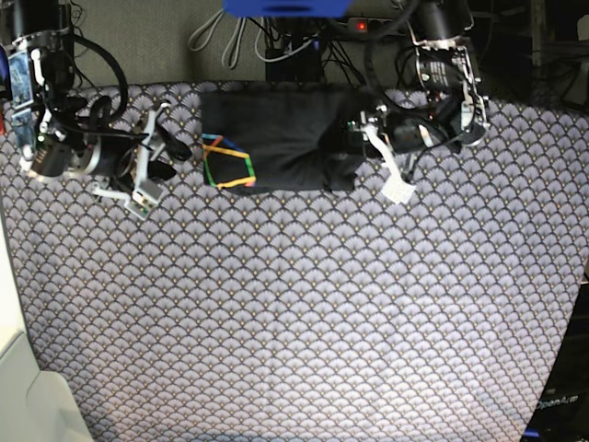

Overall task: Fold the T-shirt properly
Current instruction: 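Grasp the bundle edge with the left gripper and rotate it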

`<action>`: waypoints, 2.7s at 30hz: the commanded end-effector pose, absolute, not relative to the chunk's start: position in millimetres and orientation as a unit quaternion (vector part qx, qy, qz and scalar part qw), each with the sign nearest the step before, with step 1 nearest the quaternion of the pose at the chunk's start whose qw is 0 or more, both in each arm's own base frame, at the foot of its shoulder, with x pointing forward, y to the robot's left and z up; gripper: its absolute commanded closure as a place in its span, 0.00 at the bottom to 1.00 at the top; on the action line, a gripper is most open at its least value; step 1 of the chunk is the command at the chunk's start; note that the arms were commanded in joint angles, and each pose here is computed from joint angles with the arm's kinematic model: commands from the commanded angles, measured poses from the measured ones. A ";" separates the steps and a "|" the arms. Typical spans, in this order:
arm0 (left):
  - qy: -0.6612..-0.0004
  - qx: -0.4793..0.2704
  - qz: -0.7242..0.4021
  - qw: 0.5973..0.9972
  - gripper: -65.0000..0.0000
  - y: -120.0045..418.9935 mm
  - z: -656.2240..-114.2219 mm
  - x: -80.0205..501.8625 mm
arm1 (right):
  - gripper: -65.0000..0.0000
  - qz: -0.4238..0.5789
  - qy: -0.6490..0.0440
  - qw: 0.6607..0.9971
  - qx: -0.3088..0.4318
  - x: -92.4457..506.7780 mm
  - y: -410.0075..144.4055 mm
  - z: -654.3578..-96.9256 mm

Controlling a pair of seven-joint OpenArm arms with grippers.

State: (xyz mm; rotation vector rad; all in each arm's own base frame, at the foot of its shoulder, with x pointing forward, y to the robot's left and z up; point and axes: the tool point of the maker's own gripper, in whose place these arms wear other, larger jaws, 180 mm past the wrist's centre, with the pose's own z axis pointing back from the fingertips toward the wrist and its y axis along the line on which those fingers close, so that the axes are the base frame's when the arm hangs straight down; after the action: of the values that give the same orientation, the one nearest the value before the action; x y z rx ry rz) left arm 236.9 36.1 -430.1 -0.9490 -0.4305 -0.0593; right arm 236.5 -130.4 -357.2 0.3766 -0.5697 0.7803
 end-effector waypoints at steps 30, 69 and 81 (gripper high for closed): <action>-0.244 -0.432 -0.080 0.865 0.99 17.6 -375.7 284.8 | 0.63 0.377 -0.287 0.863 0.177 241.5 -133.3 -348.1; -0.290 -0.168 -0.477 0.813 0.99 -128.9 -330.8 360.5 | 0.63 0.186 -0.388 0.902 0.026 264.4 -289.3 -287.7; -0.291 -0.084 -0.565 0.768 0.99 -142.0 -330.3 373.0 | 0.63 0.186 -0.387 0.903 0.026 263.5 -289.3 -288.6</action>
State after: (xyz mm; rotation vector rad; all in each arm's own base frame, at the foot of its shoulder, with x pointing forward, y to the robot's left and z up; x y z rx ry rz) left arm 361.7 -129.7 -353.9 -0.1739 -0.5609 -1.2124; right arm 257.3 -287.0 -301.6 0.0664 -0.7593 0.3667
